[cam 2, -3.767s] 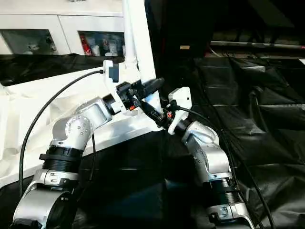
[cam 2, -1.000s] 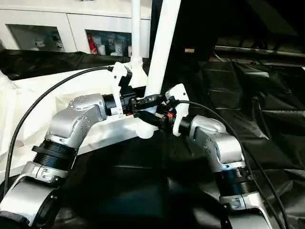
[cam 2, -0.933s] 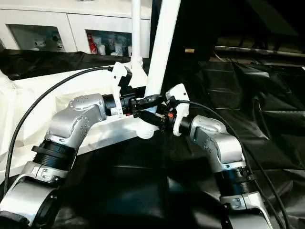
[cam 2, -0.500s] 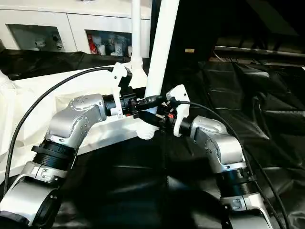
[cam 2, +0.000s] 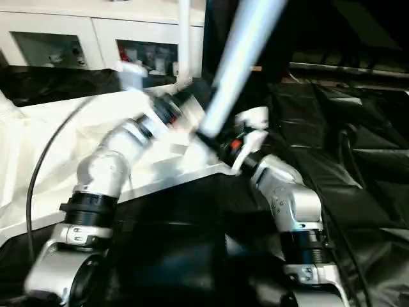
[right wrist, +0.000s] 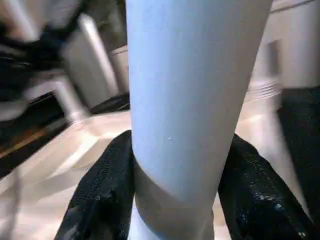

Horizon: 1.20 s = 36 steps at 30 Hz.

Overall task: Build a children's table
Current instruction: Insert table leg to table base

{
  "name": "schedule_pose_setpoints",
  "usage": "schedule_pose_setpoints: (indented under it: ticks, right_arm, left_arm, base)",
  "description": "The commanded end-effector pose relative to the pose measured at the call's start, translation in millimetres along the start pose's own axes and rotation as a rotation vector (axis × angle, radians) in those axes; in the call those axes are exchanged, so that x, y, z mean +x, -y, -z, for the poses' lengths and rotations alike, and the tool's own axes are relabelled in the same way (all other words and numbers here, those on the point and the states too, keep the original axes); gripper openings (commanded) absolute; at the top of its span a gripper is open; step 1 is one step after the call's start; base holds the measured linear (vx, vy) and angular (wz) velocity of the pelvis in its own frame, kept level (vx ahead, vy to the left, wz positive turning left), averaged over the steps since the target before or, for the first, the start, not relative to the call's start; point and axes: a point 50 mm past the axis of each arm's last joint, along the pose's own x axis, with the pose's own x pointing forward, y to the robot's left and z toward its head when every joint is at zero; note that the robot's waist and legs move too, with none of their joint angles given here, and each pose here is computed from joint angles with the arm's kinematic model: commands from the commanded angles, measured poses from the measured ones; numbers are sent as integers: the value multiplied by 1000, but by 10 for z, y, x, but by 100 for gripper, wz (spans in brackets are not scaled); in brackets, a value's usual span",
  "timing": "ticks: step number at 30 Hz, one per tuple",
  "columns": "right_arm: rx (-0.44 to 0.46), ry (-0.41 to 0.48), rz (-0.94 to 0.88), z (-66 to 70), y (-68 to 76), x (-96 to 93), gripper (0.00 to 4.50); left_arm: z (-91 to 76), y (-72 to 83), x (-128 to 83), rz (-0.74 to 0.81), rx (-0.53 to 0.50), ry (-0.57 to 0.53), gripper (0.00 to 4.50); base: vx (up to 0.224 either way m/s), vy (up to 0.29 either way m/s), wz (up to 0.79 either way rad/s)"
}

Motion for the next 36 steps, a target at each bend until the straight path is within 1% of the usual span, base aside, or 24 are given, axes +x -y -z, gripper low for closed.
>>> schedule_pose_setpoints:
  ticks: [1,2,3,4,5,6,7,9,10,14,16,18,21,26,28,29,32,33,34,36]
  right_arm:
    - [-91,36,94,-145,111,-16,186]
    - [-136,27,142,-159,166,-38,186]
    - [-176,8,189,-165,224,-66,186]
    - [-192,1,225,-171,267,-90,186]
    - [-225,-4,280,-195,341,-145,186]
    - [-254,-4,326,-233,407,-212,186]
    - [-269,-6,338,-248,426,-238,186]
    - [-288,-15,344,-260,440,-272,186]
    - [-288,-15,344,-260,440,-272,186]
    - [-329,-46,330,-248,435,-312,186]
    - [-336,-55,328,-240,434,-327,186]
    - [-334,-56,333,-239,443,-346,186]
    - [-335,-62,332,-231,446,-353,186]
    - [-338,-80,311,-199,418,-329,186]
    - [-341,-86,304,-192,405,-321,186]
    - [-342,-87,302,-189,401,-318,186]
    - [-346,-90,298,-189,394,-314,186]
    - [-348,-90,298,-192,393,-317,186]
    - [-350,-91,298,-195,396,-320,186]
    - [-351,-91,301,-198,404,-326,186]
  left_arm:
    - [-44,-36,7,-38,55,-24,325]
    - [-27,-80,-14,-65,104,-71,325]
    - [27,-116,-45,-70,216,-159,325]
    - [90,-142,-74,-67,293,-240,325]
    - [243,-176,-158,-30,395,-426,325]
    - [423,-200,-290,54,519,-642,325]
    - [491,-210,-343,80,552,-721,325]
    - [586,-220,-403,111,584,-815,325]
    - [586,-220,-403,111,584,-815,325]
    - [732,-273,-422,90,598,-919,325]
    - [768,-288,-428,86,584,-962,325]
    - [807,-299,-464,96,560,-1033,325]
    - [833,-315,-488,88,522,-1067,325]
    - [854,-418,-493,19,548,-1117,325]
    - [861,-425,-489,20,537,-1117,325]
    - [865,-426,-488,23,532,-1117,297]
    - [874,-443,-501,19,539,-1140,285]
    - [882,-463,-514,7,543,-1155,272]
    - [888,-469,-525,7,540,-1165,249]
    - [901,-474,-537,9,527,-1174,246]
  base:
    - [0,0,0]
    - [0,0,0]
    - [0,0,0]
    - [0,0,0]
    - [0,0,0]
    - [0,0,0]
    - [0,0,0]
    - [0,0,0]
    - [0,0,0]
    - [0,0,0]
    - [0,0,0]
    - [0,0,0]
    - [0,0,0]
    - [0,0,0]
    - [0,0,0]
    - [0,0,0]
    - [0,0,0]
    - [0,0,0]
    - [0,0,0]
    - [0,0,0]
